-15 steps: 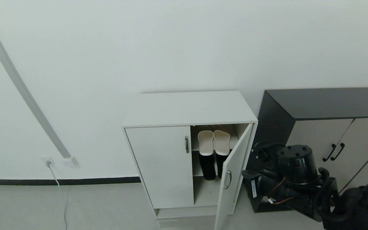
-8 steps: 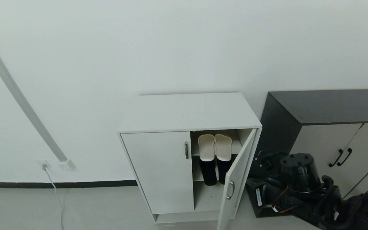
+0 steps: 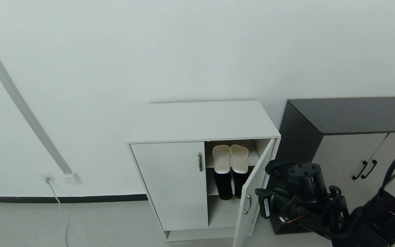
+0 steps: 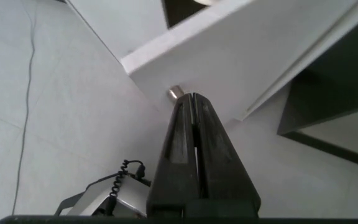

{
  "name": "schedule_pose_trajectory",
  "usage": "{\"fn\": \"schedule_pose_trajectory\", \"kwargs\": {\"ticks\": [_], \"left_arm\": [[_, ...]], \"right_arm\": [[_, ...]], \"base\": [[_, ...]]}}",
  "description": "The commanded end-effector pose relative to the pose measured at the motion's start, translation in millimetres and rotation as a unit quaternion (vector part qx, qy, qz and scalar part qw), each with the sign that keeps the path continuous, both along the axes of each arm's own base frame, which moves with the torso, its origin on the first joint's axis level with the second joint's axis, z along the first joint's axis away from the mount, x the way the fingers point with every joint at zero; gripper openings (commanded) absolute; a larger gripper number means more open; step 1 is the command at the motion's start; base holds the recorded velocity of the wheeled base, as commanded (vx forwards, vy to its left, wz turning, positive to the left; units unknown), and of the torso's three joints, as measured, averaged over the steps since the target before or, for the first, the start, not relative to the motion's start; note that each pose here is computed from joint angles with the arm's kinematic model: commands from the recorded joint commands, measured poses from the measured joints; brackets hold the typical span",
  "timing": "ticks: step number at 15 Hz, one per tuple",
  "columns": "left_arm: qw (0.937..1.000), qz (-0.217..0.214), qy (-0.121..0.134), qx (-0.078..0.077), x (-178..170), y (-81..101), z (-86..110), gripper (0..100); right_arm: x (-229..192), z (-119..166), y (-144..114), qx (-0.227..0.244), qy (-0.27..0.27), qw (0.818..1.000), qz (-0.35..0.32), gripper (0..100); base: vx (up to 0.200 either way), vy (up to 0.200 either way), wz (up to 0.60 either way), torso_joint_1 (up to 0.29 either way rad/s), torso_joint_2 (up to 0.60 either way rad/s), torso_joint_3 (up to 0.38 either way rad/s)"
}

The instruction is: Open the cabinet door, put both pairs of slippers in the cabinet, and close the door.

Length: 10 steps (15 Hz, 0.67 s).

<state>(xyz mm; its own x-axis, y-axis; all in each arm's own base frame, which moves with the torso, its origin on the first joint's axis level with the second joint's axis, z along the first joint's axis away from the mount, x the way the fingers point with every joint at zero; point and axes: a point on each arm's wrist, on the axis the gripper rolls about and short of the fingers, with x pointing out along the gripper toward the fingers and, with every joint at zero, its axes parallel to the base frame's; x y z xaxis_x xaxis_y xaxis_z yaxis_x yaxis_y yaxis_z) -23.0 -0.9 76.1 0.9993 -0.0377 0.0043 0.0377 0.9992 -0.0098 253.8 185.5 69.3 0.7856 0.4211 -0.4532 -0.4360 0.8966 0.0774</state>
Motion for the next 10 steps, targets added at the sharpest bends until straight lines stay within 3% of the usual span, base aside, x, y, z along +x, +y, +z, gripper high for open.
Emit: {"fn": "schedule_pose_trajectory", "kwargs": {"ticks": [1, 10], "left_arm": [[1.0, 0.0, 0.001, 0.0, 0, 0.0, 0.0, 0], [1.0, 0.0, 0.001, 0.0, 0, 0.0, 0.0, 0]], "right_arm": [[12, -10, 6, -0.004, 0.005, 1.0, -0.003, 0], [60, -29, 18, 0.005, -0.007, 1.0, -0.029, 0]], "base": [[0.0, 0.0, 0.0, 0.0, 0.0, 0.0], [0.0, 0.0, 0.0, 0.0, 0.0, 0.0]]}}
